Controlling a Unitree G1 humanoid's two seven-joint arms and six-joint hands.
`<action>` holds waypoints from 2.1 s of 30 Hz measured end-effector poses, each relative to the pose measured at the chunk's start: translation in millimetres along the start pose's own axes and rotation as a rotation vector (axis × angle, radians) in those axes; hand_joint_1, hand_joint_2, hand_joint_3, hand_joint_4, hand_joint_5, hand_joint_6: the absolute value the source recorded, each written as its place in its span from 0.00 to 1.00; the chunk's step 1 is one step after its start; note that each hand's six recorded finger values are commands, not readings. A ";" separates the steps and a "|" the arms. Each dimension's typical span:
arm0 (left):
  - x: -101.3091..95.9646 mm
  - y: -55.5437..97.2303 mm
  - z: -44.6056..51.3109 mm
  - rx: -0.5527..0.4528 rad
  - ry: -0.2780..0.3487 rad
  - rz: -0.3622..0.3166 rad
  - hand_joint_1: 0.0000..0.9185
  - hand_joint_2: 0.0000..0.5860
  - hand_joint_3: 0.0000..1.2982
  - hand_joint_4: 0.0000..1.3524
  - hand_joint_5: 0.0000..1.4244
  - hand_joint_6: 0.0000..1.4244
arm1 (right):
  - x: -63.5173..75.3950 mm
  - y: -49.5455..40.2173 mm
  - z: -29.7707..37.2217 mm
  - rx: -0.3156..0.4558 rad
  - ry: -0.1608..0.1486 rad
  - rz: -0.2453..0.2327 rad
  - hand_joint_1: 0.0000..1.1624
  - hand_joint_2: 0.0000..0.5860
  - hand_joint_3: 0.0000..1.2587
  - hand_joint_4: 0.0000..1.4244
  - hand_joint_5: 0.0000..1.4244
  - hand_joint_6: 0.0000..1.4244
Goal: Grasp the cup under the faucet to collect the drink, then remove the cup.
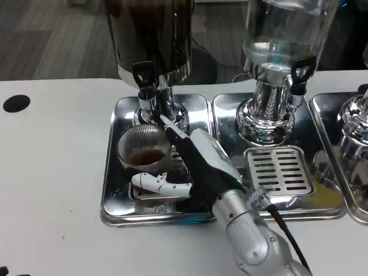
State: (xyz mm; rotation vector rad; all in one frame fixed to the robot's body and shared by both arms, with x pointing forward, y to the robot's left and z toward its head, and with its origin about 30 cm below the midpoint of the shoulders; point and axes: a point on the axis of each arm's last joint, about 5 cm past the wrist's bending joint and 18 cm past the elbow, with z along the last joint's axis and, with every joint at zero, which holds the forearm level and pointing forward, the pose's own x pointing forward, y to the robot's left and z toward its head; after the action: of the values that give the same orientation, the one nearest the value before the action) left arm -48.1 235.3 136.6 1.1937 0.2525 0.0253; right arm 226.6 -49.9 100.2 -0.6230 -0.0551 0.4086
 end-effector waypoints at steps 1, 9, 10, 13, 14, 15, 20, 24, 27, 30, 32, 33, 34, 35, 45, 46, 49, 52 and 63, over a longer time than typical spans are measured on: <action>-0.1 -0.1 0.1 -0.001 0.001 -0.001 0.00 0.14 0.19 0.06 0.10 0.26 | 0.0 -0.7 -0.6 0.000 0.002 -0.003 0.45 0.22 0.05 0.05 0.06 0.01; -0.1 -0.9 0.9 -0.005 0.004 -0.021 0.00 0.14 0.19 0.06 0.10 0.26 | -0.7 -6.1 -5.2 -0.004 0.016 -0.019 0.45 0.23 0.05 0.05 0.07 0.01; 0.2 -1.1 1.2 -0.006 0.003 -0.026 0.00 0.14 0.19 0.06 0.10 0.26 | -0.7 -6.3 -5.4 -0.002 0.017 -0.020 0.45 0.22 0.05 0.05 0.07 0.01; 1.8 -0.7 2.3 -0.007 -0.003 -0.025 0.00 0.14 0.19 0.06 0.10 0.26 | -0.8 -7.0 -6.0 0.002 0.018 -0.022 0.44 0.22 0.05 0.05 0.07 0.01; 2.9 -0.8 2.7 -0.008 -0.006 -0.023 0.00 0.14 0.19 0.06 0.10 0.26 | -0.8 -7.0 -6.4 0.002 0.019 -0.021 0.44 0.22 0.05 0.05 0.07 0.01; 3.0 -0.7 2.9 -0.008 -0.006 -0.025 0.00 0.14 0.19 0.06 0.10 0.26 | -0.8 -6.9 -6.7 0.003 0.021 -0.021 0.44 0.22 0.05 0.05 0.07 0.01; 3.3 -0.7 3.4 -0.006 -0.007 -0.033 0.00 0.14 0.20 0.06 0.10 0.26 | -0.9 -4.6 -9.6 0.004 0.034 -0.009 0.44 0.22 0.05 0.05 0.06 0.01; 3.6 -0.8 3.5 -0.006 -0.007 -0.033 0.00 0.14 0.20 0.06 0.10 0.26 | -1.0 -2.8 -9.7 0.004 0.036 -0.001 0.43 0.23 0.05 0.05 0.06 0.00; 3.8 -0.7 3.4 -0.005 -0.007 -0.032 0.00 0.14 0.20 0.06 0.10 0.26 | -0.7 -0.6 -9.5 0.008 0.037 0.006 0.43 0.23 0.05 0.06 0.06 0.00; 3.5 -1.1 3.0 -0.006 -0.005 -0.034 0.00 0.14 0.20 0.06 0.10 0.26 | -0.4 1.5 -9.3 0.015 0.039 0.012 0.43 0.23 0.05 0.07 0.07 0.01; 3.0 -1.7 2.1 -0.007 0.000 -0.037 0.00 0.15 0.20 0.06 0.10 0.26 | 0.1 3.2 -8.5 0.026 0.035 0.011 0.43 0.22 0.05 0.07 0.08 0.02; 2.8 -1.9 1.7 -0.007 0.003 -0.039 0.00 0.15 0.20 0.06 0.10 0.26 | 0.3 4.0 -8.5 0.029 0.034 0.009 0.43 0.22 0.05 0.07 0.09 0.03; 2.6 -2.1 1.4 -0.007 0.005 -0.040 0.00 0.15 0.20 0.06 0.10 0.26 | 0.2 4.4 -9.0 0.029 0.034 0.007 0.44 0.22 0.05 0.08 0.10 0.03; 2.6 -2.0 1.2 -0.007 0.005 -0.040 0.00 0.15 0.20 0.06 0.10 0.26 | 0.2 4.6 -9.2 0.029 0.034 0.006 0.45 0.22 0.05 0.08 0.10 0.04; 2.6 -0.8 0.3 -0.006 0.008 -0.043 0.00 0.15 0.21 0.08 0.10 0.26 | 0.7 7.1 -8.2 0.040 0.024 -0.023 0.55 0.21 0.07 0.11 0.16 0.08; 2.6 -0.7 0.2 -0.006 0.008 -0.043 0.00 0.15 0.21 0.08 0.10 0.26 | 0.7 7.5 -8.1 0.039 0.022 -0.026 0.55 0.21 0.07 0.11 0.16 0.09; 2.7 -0.4 0.0 -0.006 0.008 -0.046 0.00 0.16 0.21 0.08 0.10 0.26 | 0.8 9.4 -7.6 0.038 0.019 -0.037 0.55 0.20 0.09 0.12 0.17 0.10; 2.7 -0.2 -0.2 -0.006 0.009 -0.048 0.00 0.16 0.21 0.08 0.10 0.26 | 1.0 12.0 -7.2 0.042 0.016 -0.053 0.55 0.20 0.11 0.14 0.19 0.11; 2.2 -0.4 -1.2 -0.007 0.015 -0.057 0.00 0.17 0.22 0.09 0.11 0.26 | 0.8 18.7 -9.9 0.034 0.035 -0.071 0.55 0.20 0.17 0.19 0.22 0.14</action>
State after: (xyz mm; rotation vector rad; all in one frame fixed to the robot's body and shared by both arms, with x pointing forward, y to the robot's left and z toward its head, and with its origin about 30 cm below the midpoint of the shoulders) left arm -46.3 236.6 135.4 1.1794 0.2998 -0.0145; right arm 222.4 -41.4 81.3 -0.5927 -0.0364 0.3296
